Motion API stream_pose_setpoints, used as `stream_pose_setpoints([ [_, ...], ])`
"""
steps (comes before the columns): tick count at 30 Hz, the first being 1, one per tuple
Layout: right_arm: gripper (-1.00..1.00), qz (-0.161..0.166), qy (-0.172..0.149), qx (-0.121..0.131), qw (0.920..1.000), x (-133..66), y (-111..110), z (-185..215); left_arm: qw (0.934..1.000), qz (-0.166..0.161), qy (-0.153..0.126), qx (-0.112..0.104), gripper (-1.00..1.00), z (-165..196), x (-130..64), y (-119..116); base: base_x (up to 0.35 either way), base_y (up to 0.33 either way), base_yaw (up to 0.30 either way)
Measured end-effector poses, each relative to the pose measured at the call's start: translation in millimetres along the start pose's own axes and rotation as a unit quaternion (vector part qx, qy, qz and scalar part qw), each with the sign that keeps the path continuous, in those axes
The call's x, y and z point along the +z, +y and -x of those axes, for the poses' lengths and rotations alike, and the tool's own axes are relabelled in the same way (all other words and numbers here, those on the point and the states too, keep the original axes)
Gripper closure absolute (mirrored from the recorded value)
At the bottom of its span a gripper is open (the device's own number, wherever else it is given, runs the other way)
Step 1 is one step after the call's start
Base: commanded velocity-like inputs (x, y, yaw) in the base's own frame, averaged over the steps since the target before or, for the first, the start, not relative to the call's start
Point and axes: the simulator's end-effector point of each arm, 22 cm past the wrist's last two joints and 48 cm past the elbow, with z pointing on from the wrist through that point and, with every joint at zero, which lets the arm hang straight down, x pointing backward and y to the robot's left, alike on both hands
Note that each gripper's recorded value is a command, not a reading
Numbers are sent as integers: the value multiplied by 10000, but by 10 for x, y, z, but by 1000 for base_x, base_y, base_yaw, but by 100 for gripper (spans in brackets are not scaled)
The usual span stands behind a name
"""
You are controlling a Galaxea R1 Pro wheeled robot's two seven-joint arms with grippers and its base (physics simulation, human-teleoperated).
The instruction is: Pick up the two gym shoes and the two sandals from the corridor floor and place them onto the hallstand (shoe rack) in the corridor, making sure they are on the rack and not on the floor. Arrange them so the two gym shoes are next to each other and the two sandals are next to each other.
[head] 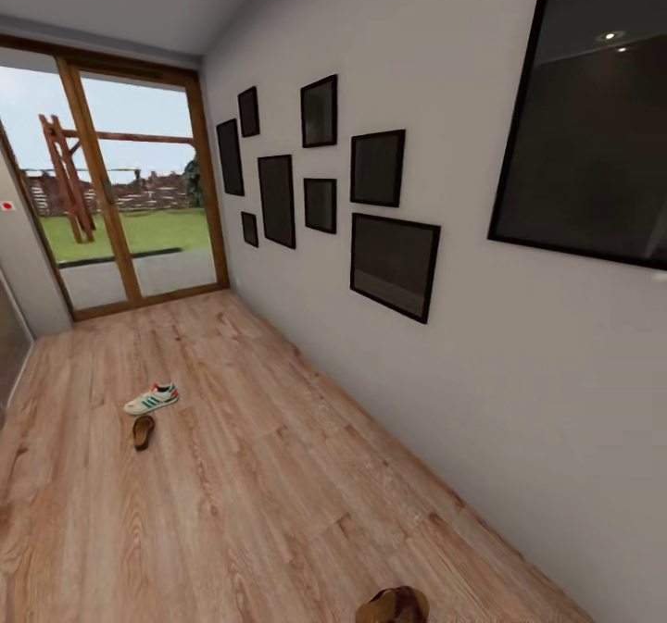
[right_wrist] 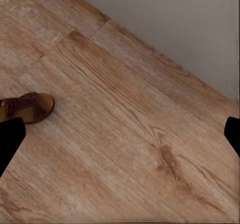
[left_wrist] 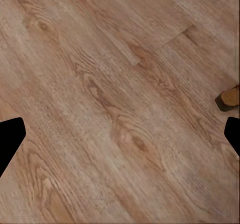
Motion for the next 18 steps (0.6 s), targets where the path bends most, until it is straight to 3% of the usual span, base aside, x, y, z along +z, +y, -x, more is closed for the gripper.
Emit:
stream_pose_setpoints([
  [1,-100,1,0,-2,10000,0,1,-1,9999,-98,2,68,-100,-1,0,-112,0,0,-291],
  [18,-100,0,-4,-6,10000,0,0,2,10000,-16,-16,66,-100,11,1,-6,0,0,-290],
])
